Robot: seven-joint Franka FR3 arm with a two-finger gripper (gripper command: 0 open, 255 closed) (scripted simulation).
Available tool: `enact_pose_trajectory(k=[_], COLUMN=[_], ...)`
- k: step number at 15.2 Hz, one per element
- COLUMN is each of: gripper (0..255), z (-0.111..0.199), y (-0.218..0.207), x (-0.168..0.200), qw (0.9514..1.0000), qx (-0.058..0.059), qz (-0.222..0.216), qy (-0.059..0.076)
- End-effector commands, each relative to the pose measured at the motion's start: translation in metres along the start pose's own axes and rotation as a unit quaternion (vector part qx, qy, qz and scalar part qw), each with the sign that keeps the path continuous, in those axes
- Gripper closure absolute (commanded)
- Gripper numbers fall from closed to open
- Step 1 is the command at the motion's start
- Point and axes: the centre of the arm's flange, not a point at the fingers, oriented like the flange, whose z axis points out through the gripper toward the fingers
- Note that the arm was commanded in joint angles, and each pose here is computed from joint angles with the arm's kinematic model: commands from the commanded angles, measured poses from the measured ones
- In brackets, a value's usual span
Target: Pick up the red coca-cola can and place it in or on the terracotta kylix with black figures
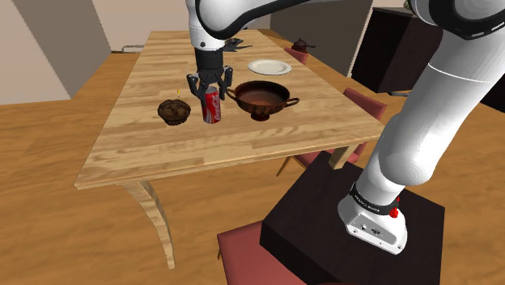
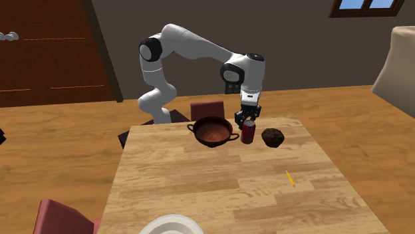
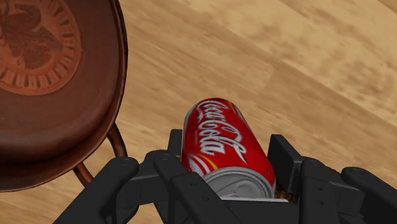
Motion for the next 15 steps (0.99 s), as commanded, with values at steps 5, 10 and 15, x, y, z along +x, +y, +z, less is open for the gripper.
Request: enact_pose_trajectory(k=[5,10,15], gripper=[255,255,255], z=[-0.005,-0.031,-0.057], y=[0.0,0.0,0.0], x=[0.0,0.001,0.002], qw=[1.0,1.0,1.0], qx=[0.0,0.0,0.0], qz=[0.0,0.0,0.0], qy=[-0.001,-0.001,-0.001])
